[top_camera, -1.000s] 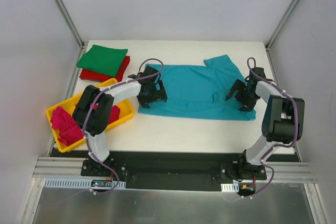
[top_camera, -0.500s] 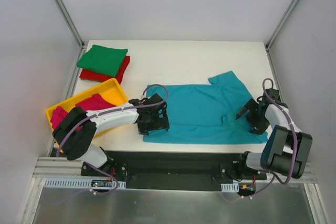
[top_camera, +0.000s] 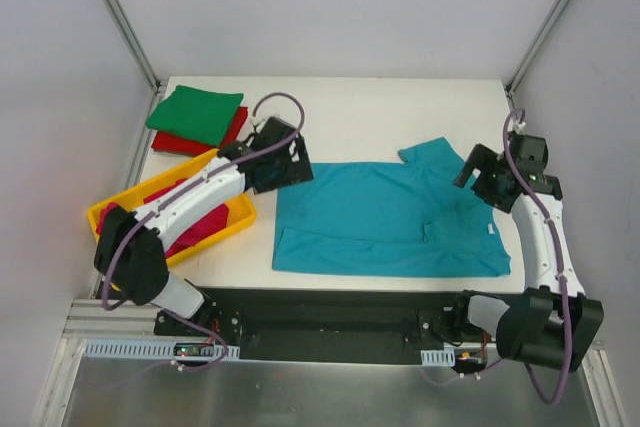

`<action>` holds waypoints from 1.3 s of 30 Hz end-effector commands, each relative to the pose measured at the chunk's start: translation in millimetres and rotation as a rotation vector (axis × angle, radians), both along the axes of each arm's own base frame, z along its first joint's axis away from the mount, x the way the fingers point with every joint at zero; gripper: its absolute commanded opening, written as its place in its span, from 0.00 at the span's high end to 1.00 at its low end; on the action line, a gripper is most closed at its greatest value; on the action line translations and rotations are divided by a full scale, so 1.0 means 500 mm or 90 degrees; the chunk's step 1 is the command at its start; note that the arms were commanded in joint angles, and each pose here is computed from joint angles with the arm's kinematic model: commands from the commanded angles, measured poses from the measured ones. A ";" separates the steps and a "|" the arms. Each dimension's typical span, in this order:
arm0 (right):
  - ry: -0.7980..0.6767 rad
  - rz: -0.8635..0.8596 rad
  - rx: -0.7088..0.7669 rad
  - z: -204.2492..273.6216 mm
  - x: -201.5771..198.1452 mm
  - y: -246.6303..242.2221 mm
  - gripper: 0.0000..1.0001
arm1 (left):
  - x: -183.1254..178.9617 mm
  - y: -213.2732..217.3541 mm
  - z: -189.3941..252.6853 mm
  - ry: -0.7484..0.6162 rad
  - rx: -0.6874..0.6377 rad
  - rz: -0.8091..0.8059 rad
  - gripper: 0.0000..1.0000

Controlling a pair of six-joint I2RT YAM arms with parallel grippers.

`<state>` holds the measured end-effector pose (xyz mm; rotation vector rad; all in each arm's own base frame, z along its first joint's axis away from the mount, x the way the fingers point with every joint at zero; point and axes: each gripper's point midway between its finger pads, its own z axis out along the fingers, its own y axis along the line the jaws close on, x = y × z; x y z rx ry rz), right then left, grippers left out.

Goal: Fold and stack the t-shirts
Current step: Fold the flattened tshirt in 1/3 of the way, then grap the side of the flattened tshirt furthest away from the robot with both arms

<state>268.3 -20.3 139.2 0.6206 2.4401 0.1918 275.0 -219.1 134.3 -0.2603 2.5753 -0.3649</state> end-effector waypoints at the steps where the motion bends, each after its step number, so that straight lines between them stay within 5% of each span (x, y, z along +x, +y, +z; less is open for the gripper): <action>1: -0.067 0.075 -0.040 0.057 0.123 0.026 0.04 | 0.140 0.082 -0.002 -0.021 0.097 0.037 0.01; 9: -0.113 0.078 -0.110 0.069 0.371 0.000 0.04 | 0.297 0.096 -0.103 0.063 0.159 0.055 0.15; 18: -0.007 0.093 -0.095 -0.039 0.552 0.004 0.04 | 0.310 0.095 -0.190 0.142 0.136 0.089 0.28; 28: 0.058 0.130 -0.066 -0.141 0.580 0.041 0.04 | 0.274 0.096 -0.248 0.200 0.131 0.121 0.39; 39: 0.120 0.201 -0.106 -0.186 0.540 0.054 0.06 | 0.257 0.085 -0.251 0.218 0.108 0.119 0.78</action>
